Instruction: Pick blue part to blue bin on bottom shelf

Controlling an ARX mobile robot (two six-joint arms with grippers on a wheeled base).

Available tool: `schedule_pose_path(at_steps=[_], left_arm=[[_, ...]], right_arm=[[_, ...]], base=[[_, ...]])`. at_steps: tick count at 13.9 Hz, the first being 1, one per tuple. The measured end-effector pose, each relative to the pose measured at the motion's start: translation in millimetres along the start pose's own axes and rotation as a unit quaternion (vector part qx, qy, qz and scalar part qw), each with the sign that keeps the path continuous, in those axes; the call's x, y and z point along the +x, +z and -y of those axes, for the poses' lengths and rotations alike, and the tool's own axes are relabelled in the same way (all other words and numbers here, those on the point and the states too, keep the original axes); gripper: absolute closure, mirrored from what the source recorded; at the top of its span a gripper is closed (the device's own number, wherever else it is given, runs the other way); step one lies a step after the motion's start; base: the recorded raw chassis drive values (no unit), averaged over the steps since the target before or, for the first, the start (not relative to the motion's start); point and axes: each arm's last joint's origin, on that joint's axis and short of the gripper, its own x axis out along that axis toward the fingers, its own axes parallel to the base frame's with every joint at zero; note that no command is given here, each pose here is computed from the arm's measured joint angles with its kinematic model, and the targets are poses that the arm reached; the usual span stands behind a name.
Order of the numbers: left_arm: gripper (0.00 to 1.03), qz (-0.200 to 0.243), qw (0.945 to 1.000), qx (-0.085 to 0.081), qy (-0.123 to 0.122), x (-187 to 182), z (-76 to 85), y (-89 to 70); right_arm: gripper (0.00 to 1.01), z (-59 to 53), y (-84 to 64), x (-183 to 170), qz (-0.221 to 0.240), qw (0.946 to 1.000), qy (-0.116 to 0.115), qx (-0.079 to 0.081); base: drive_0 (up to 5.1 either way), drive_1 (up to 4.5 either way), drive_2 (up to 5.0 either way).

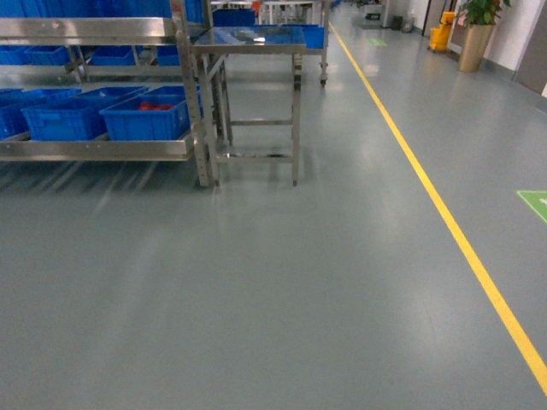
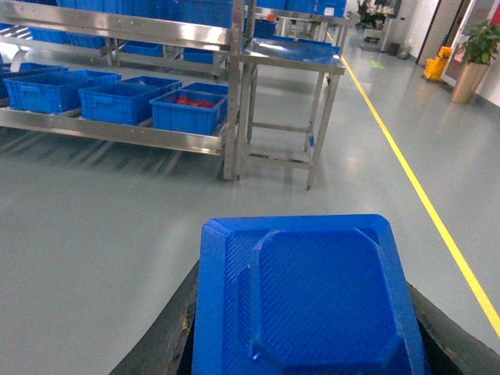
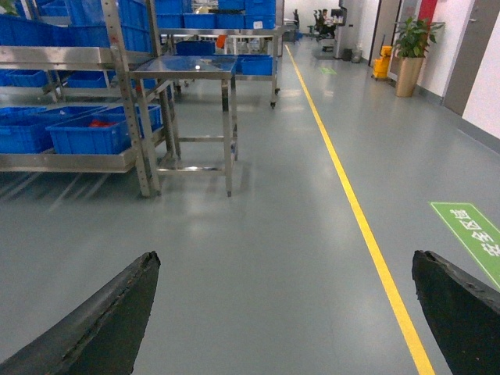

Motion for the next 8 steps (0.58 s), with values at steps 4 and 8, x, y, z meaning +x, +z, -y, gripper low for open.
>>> schedule_pose_path(at_steps=[4,8], left_arm=[[0.6,0.001,1.0,-0.001,0.0,0.0,0.0,0.2],[0.6,-0.002,1.0,0.001,0.0,0.2,0.0,-0.5]], right_arm=[[0.03,0.0,0.1,0.0,0.001,1.0,0.0,0.0],[0.03,0.0,0.4,0.0,0.002,1.0,0.0,0.0]], base=[[0.0,4.3,-4.3],[0.0,4.28,-4.4]])
